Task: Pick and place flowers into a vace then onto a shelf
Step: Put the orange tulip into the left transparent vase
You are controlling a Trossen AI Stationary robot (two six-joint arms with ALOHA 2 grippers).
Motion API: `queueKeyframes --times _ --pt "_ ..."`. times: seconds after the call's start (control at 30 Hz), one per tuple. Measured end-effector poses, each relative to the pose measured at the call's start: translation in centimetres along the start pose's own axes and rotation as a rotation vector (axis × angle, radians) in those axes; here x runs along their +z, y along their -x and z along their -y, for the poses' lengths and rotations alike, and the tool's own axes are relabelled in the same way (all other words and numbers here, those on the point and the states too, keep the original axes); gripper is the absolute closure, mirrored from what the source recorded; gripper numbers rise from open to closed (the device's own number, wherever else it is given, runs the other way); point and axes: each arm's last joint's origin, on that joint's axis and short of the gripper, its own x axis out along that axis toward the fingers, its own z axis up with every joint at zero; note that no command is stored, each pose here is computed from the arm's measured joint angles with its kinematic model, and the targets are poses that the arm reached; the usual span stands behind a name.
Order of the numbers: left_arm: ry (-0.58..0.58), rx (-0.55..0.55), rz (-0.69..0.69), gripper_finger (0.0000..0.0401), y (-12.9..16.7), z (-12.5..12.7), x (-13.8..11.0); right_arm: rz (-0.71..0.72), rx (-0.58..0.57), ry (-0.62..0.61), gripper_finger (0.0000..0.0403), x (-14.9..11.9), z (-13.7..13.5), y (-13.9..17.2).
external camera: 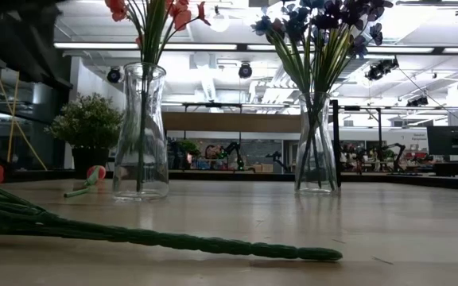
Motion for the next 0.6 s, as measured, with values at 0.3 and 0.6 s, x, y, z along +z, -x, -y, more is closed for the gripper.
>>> queueKeyframes --times 0.3,0.6 --pt "0.045 0.188 -0.035 0.0258 -3.5 0.2 1.0 -0.004 0.014 -0.009 0.0237 0.0 0.0 0.0" --pt "0.148 0.042 -0.105 0.0258 -6.2 -2.6 0.4 -0.004 0.014 -0.009 0.0237 0.0 0.0 0.0"
